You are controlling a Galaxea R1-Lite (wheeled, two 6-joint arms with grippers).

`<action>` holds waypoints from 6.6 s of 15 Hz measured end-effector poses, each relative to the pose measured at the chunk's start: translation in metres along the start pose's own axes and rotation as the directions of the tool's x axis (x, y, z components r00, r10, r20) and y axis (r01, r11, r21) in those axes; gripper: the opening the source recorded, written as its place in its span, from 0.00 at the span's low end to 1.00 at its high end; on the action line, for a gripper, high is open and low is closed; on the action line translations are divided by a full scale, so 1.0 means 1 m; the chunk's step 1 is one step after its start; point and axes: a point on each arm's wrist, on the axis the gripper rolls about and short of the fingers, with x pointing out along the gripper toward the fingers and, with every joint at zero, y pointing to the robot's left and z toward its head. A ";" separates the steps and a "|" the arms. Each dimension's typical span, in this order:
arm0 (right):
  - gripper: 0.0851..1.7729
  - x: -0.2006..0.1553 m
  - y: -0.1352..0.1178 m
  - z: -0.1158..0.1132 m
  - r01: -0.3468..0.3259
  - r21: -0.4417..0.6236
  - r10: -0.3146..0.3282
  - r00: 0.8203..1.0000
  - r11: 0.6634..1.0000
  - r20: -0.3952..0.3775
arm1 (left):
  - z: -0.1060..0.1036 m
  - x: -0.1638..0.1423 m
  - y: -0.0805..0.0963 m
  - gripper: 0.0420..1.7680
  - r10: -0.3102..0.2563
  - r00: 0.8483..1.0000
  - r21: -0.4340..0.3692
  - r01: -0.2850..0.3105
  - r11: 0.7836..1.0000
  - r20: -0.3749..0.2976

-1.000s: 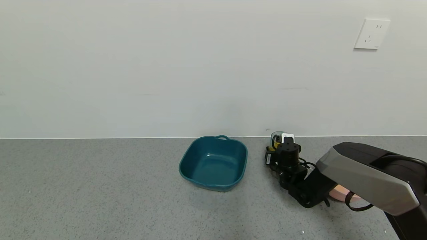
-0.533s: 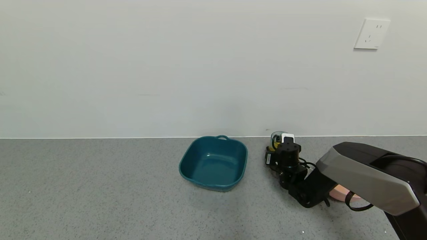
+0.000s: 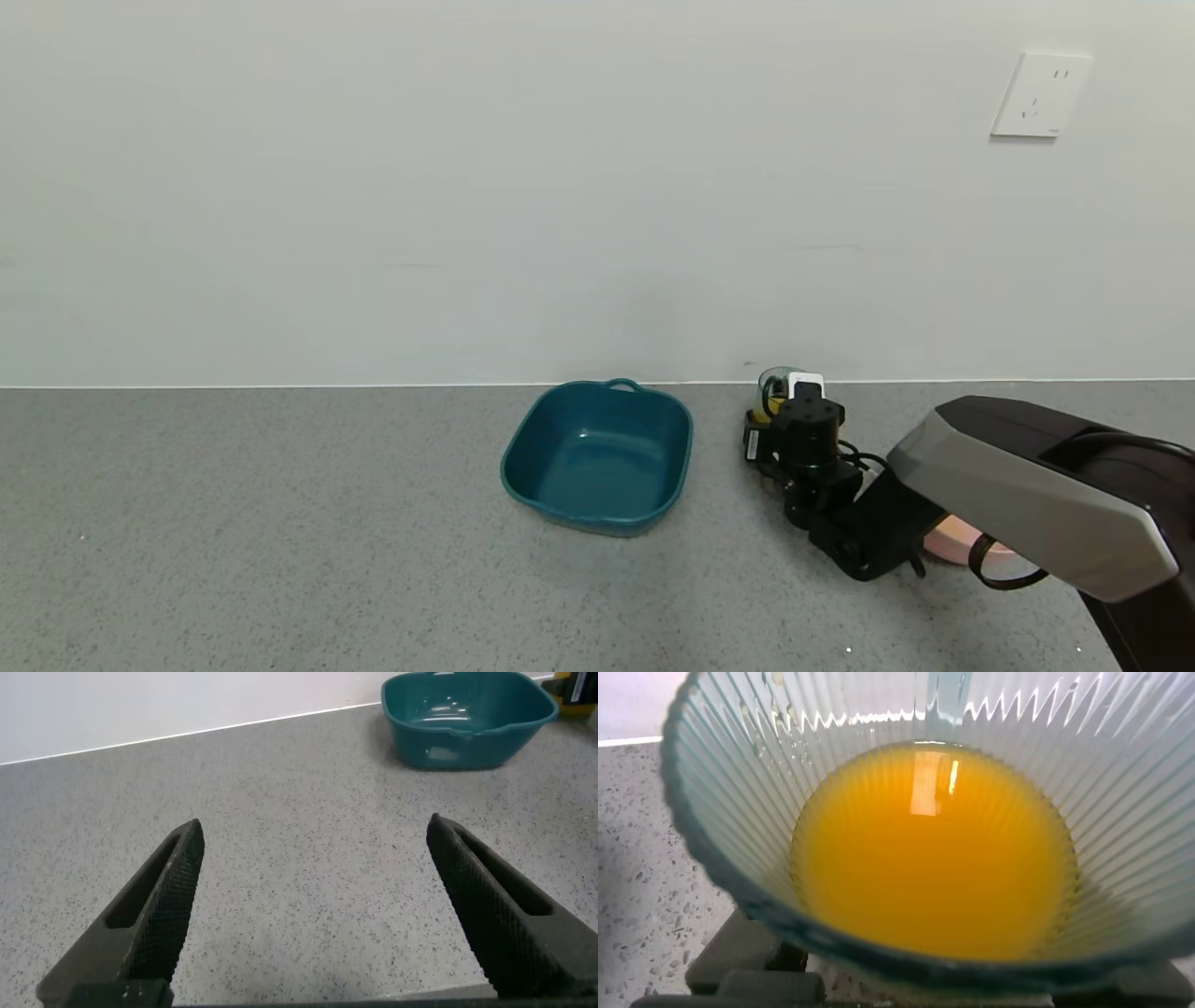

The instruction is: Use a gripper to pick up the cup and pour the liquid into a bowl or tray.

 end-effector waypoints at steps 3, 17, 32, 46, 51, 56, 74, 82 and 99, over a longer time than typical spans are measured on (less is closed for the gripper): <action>0.75 -0.003 0.000 0.009 -0.005 -0.018 0.006 1.000 1.000 0.013 | 0.000 0.000 0.000 0.97 0.000 1.000 0.000 0.000 1.000 0.000; 0.75 -0.039 0.010 0.072 -0.094 -0.212 0.120 0.987 0.973 0.112 | 0.000 0.000 0.000 0.97 0.000 1.000 0.000 0.000 1.000 0.000; 0.75 -0.057 0.025 0.077 -0.174 -0.502 0.238 0.969 0.847 0.067 | 0.000 0.000 0.000 0.97 0.000 1.000 0.000 0.000 1.000 0.000; 0.75 -0.068 0.061 0.092 -0.235 -0.682 0.284 0.958 0.692 -0.042 | 0.000 0.000 0.000 0.97 0.000 1.000 0.000 0.000 1.000 0.000; 0.75 -0.069 0.063 0.093 -0.231 -0.738 0.282 0.958 0.634 -0.058 | 0.000 0.000 0.000 0.97 0.000 1.000 0.000 0.000 1.000 0.000; 0.75 -0.069 0.065 0.097 -0.206 -0.806 0.285 0.957 0.555 -0.049 | 0.000 0.000 0.000 0.97 0.000 1.000 0.000 0.000 1.000 0.000; 0.75 -0.074 0.076 0.104 -0.113 -0.956 0.237 0.970 0.272 -0.048 | 0.000 0.000 0.000 0.97 0.000 1.000 0.000 0.000 1.000 0.000; 0.75 -0.071 0.082 0.109 -0.051 -0.987 0.245 0.970 0.149 -0.013 | 0.000 0.000 0.000 0.97 0.000 1.000 0.000 0.000 1.000 0.000; 0.75 -0.079 0.101 0.105 0.050 -0.979 0.286 0.958 -0.196 -0.009 | 0.000 0.000 0.000 0.97 0.000 1.000 0.000 0.000 1.000 0.000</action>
